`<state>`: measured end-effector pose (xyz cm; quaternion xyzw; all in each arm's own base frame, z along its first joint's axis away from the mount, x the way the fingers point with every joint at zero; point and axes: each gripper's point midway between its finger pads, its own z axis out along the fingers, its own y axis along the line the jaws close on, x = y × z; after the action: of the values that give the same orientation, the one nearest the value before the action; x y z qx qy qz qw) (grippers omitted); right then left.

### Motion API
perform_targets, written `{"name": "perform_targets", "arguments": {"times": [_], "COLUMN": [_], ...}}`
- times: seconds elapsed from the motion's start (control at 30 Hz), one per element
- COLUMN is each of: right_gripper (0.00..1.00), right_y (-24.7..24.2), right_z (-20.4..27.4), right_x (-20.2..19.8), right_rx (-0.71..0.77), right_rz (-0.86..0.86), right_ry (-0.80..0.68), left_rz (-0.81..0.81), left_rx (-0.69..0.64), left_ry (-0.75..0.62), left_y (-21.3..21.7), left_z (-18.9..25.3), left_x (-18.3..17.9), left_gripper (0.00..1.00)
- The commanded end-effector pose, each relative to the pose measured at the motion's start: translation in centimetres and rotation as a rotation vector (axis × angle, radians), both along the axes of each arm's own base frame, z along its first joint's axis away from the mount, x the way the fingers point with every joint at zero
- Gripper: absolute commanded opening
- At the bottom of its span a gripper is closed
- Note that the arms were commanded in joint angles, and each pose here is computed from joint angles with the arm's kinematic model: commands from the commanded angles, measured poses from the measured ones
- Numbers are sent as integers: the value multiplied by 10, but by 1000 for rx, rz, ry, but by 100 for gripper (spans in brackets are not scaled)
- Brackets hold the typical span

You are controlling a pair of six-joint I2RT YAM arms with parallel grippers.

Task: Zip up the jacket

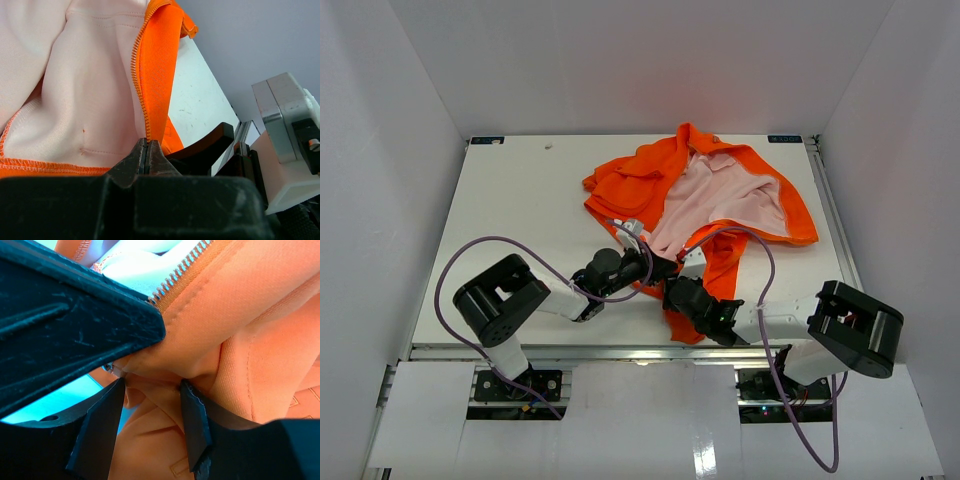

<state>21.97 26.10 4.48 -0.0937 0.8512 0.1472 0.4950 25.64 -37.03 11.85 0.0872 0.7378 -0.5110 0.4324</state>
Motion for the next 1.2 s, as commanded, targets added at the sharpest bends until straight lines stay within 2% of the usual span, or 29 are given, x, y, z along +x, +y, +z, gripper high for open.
{"name": "perform_targets", "arguments": {"times": [0.0, 0.07, 0.2, 0.27, 0.43, 0.7, 0.8, 0.93, 1.17], "right_gripper": [54, 48, 19, 8, 8, 8, 8, 8, 8], "right_y": [7, 6, 0, -6, -21, -37, -36, -35, -38], "right_z": [10, 6, 0, -1, 5, 13, 15, 18, 23], "right_x": [11, 12, 10, 10, 7, -1, -2, -4, -5], "right_rx": [53, 44, 40, 37, 27, 58, 72, 82, 89], "right_rz": [-44, -49, -65, -75, -74, -65, -49, -33, -29], "right_ry": [-51, -48, -36, -37, -67, -92, -97, -102, -115], "left_rz": [11, 13, 12, 11, -39, -105, -147, -223, -353], "left_rx": [-25, -23, -14, -10, 14, 213, 263, 280, 221], "left_ry": [-34, -40, -54, -59, -102, -173, -179, -177, -187], "left_y": [0, 1, 4, 6, 4, 6, 3, -5, -15], "left_z": [15, 15, 16, 16, 22, 7, -5, -18, -20], "left_x": [2, 2, 0, -1, -8, -7, -7, -11, -29], "left_gripper": [0, 0, 0, 0, 1, 39, 48, 53, 52]}}
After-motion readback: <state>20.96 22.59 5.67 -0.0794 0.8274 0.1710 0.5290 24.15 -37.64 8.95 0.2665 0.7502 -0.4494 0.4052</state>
